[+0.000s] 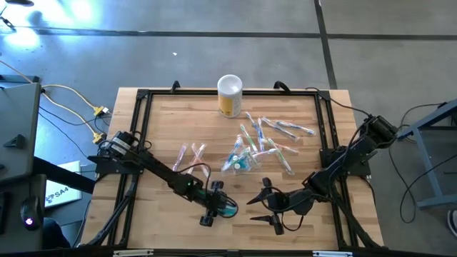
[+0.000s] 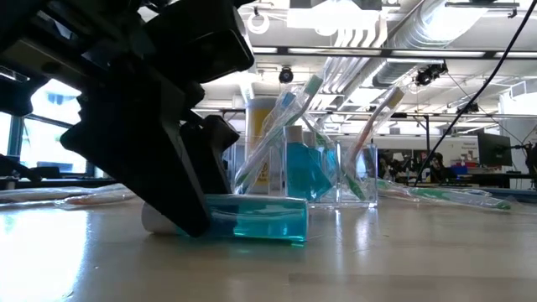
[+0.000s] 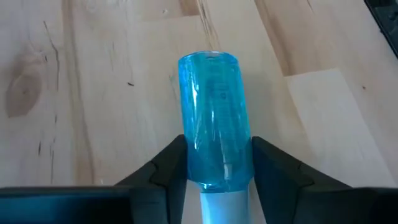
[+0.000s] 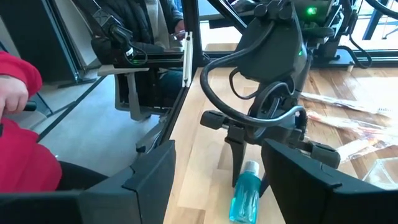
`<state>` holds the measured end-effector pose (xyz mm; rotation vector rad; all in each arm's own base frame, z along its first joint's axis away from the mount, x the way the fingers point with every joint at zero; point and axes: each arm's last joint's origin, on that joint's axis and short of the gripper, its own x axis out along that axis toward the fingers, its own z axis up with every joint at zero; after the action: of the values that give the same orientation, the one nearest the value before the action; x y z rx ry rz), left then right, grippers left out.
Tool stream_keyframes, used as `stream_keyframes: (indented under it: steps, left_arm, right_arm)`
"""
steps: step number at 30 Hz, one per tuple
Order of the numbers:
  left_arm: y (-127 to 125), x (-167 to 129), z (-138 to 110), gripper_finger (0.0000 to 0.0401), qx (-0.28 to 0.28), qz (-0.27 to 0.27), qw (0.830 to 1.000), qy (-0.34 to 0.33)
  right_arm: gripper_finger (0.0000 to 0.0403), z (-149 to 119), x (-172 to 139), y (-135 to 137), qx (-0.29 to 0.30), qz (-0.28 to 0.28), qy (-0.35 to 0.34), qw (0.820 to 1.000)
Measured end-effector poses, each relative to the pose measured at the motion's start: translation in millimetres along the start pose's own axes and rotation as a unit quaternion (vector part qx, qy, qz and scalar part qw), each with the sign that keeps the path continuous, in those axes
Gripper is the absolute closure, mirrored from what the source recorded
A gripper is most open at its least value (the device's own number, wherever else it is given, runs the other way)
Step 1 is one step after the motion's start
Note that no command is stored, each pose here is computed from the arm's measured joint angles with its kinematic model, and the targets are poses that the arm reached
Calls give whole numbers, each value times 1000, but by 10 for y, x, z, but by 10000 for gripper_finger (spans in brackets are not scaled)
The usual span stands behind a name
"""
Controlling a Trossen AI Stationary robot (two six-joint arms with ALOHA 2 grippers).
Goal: Pick & Place toothbrushing station
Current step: Put the blue mouthwash in the transparent organizer
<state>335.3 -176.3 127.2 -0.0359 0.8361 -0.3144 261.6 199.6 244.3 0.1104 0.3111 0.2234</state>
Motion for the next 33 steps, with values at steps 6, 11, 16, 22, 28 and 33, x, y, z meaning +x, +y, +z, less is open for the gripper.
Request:
stream_keyframes:
  steps: [6, 11, 16, 22, 28, 33]
  left_arm:
    - [-7, -50, -5, 262, 15, 15, 1000, 9]
    - [-86, -234, 55, 262, 89, 98, 990, 45]
    - [-381, -471, 321, 262, 211, 214, 951, 68]
    - [-780, -571, 571, 262, 334, 279, 897, 77]
    - [-884, -489, 671, 262, 389, 294, 868, 98]
    - [-909, -459, 720, 262, 413, 289, 858, 98]
  right_arm:
    - [173, 1, -1, 0, 2, 0, 0, 1000]
    - [173, -3, -1, -10, 25, -15, -2, 1000]
    - [173, -51, 4, -70, 84, -61, 12, 995]
    - [173, -184, 89, -259, 171, -88, 78, 978]
    - [173, -286, 345, -334, 199, -22, 95, 975]
    - [170, -394, 529, -465, 213, -17, 99, 972]
